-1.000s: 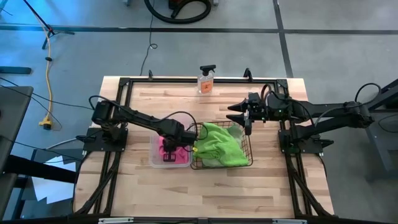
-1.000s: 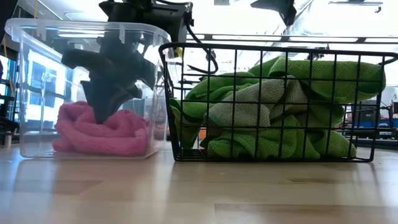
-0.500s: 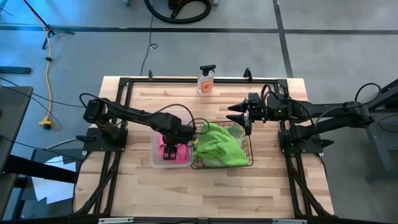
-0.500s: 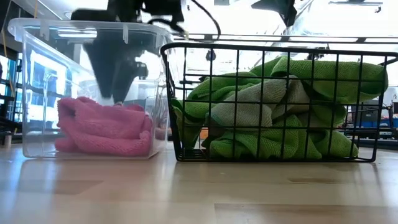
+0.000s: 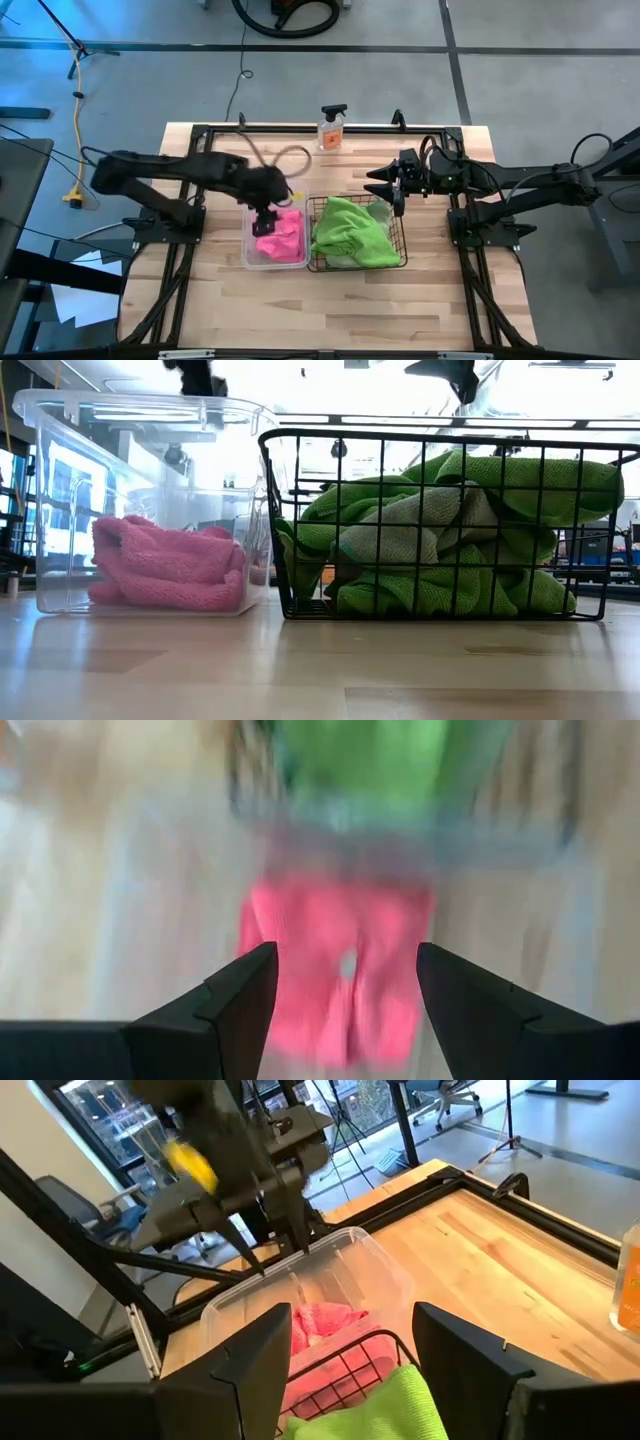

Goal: Sort microfiber towel by color & place in baskets
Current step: Return to Home Position

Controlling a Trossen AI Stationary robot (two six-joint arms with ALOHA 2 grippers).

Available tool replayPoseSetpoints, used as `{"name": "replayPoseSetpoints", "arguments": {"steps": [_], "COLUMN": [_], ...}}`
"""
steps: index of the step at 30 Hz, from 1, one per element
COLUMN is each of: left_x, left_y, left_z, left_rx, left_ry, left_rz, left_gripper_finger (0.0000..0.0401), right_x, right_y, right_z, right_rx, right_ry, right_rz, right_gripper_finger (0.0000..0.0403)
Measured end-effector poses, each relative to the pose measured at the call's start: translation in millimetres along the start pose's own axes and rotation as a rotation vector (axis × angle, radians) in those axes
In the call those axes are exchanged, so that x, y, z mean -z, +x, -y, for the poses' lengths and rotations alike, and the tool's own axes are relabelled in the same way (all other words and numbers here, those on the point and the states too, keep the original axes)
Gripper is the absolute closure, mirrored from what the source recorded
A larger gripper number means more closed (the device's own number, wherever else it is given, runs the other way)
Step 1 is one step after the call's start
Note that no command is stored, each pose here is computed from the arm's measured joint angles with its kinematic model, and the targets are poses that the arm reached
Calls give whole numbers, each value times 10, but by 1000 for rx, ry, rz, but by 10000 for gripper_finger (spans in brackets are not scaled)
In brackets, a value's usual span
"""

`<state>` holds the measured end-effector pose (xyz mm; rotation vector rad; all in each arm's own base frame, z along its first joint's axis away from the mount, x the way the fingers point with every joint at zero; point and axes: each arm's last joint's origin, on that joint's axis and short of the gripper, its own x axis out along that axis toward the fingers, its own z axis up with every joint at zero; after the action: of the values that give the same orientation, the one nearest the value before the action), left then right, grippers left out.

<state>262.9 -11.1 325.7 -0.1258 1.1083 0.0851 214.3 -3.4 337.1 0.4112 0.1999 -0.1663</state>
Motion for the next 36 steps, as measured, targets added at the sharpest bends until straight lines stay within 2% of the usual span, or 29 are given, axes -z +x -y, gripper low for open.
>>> {"name": "replayPoseSetpoints", "arguments": {"steps": [8,19,22,31,36], "left_x": [133,620,722,960,1126], "left_y": [-459,-555,-573,-609,-552], "left_z": [-43,-216,-250,-292,-317], "left_rx": [93,90,98,121,135], "left_ry": [-45,-167,-179,-185,-199], "left_rz": [603,1139,1212,1268,1287], "left_gripper_finger": [174,174,174,176,200], "right_x": [0,-1,-9,-53,-58], "right_y": [0,0,0,-2,-4], "right_z": [0,-1,-4,-25,-39], "right_rx": [0,-1,-4,-25,-65], "right_ry": [-8,-9,-8,6,1], "right_rz": [0,1,9,55,48], "right_gripper_finger": [196,196,196,196,196]}}
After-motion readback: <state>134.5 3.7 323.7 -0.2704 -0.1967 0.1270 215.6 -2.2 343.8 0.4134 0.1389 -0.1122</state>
